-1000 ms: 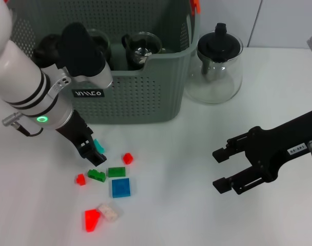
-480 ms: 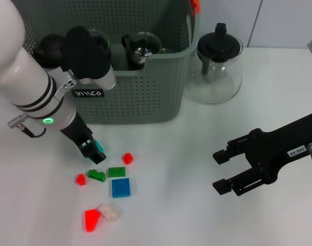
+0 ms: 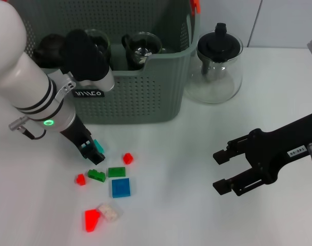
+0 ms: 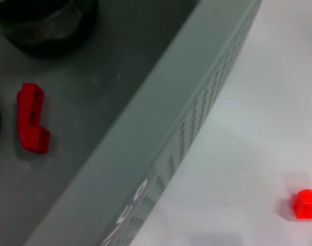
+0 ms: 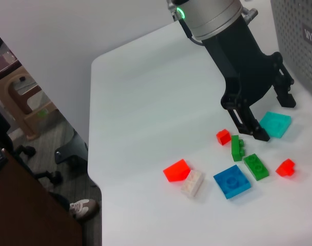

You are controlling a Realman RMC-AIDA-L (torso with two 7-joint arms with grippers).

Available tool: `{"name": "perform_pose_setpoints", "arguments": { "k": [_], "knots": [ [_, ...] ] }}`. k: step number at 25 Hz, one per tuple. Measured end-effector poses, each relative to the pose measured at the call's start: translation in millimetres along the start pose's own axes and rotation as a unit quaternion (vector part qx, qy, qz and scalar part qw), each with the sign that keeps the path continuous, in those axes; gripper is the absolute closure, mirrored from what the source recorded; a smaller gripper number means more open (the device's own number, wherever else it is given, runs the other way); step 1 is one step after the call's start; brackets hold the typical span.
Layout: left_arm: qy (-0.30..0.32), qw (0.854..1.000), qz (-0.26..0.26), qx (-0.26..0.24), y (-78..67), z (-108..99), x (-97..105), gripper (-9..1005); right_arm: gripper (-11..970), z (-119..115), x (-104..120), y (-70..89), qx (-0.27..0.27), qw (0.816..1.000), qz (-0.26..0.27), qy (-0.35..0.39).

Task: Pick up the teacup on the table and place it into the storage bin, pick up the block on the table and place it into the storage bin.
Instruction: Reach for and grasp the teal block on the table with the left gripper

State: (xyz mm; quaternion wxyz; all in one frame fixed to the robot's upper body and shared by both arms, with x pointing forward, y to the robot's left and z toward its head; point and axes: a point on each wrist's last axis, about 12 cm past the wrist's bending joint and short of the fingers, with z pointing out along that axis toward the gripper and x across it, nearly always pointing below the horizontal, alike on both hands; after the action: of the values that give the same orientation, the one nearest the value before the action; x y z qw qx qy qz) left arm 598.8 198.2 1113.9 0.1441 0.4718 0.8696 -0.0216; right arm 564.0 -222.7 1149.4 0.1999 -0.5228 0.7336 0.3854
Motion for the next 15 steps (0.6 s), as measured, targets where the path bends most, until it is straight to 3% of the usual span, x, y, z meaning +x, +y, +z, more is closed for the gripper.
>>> {"name": "perform_pose_setpoints", "arguments": {
  "k": [7, 15],
  "knots": [
    [0.007, 1.000, -0.002, 0.005, -0.3, 4.3, 2.3, 273, 138, 0.3, 0.1, 0.1, 0.000, 1.000, 0.000, 0.000],
    [0.006, 1.000, -0.003, 0.005, -0.8, 5.2, 2.4, 481, 137, 0.0, 0.3, -0.3, 0.001, 1.000, 0.000, 0.001]
  ]
}}
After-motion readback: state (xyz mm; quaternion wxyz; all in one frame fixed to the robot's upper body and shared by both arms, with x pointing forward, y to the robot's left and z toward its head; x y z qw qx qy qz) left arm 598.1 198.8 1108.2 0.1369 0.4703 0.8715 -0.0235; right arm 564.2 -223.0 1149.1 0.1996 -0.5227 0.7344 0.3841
